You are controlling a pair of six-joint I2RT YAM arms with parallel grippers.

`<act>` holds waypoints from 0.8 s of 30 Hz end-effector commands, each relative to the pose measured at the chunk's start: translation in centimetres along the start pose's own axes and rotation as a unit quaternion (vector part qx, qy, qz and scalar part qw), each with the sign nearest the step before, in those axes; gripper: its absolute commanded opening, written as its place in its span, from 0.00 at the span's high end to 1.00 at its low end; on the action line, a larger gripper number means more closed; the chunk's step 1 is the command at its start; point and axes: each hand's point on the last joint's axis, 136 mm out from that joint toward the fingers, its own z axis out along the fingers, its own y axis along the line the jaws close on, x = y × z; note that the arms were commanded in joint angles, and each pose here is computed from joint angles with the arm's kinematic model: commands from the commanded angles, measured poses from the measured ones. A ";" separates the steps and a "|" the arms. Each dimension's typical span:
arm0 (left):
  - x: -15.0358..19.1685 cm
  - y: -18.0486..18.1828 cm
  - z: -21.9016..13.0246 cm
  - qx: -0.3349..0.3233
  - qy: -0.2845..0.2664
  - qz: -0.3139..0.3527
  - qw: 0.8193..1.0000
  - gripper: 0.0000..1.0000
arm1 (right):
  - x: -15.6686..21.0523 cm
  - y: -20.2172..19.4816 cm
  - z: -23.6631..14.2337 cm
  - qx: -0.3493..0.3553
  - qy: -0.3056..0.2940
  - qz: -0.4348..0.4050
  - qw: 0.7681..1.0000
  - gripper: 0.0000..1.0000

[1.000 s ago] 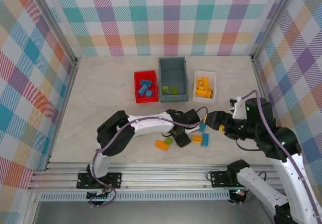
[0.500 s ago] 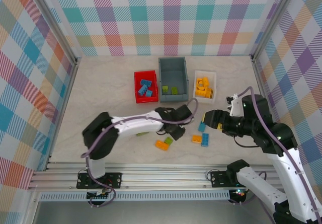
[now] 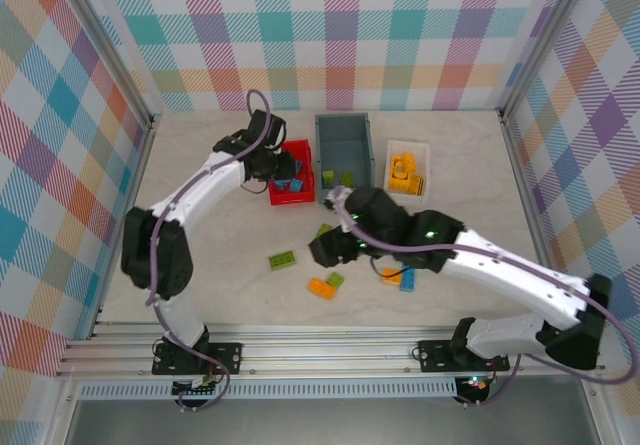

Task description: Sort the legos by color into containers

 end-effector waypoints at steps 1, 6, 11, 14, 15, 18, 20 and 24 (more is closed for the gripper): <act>-0.6 0.5 2.8 0.016 0.044 -0.061 0.997 0.77 | -6.6 0.7 0.8 0.036 -0.128 -0.041 0.990 0.28; -2.3 0.7 6.2 0.004 0.057 -0.066 0.996 0.76 | -7.5 0.4 2.8 0.057 -0.135 -0.040 0.988 0.27; -3.1 0.7 8.7 0.014 0.065 -0.062 0.996 0.70 | -6.3 0.0 3.3 0.058 -0.120 -0.027 0.991 0.27; -3.2 0.7 8.8 0.010 0.068 -0.061 0.996 0.55 | -5.7 -0.3 3.1 0.059 -0.117 -0.020 0.991 0.27; -3.3 0.8 8.5 0.009 0.066 -0.061 0.996 0.51 | -5.6 -0.4 3.0 0.060 -0.116 -0.019 0.991 0.26; -3.7 0.8 6.7 0.004 0.052 -0.058 0.997 0.46 | -5.0 -1.0 2.9 0.071 -0.110 -0.015 0.991 0.26; -3.9 0.6 5.2 0.007 0.043 -0.058 0.997 0.44 | -4.4 -1.7 2.9 0.086 -0.103 -0.010 0.991 0.26; -4.5 -0.4 1.5 0.032 0.016 -0.061 0.997 0.44 | -2.4 -4.6 2.6 0.133 -0.078 0.023 0.988 0.26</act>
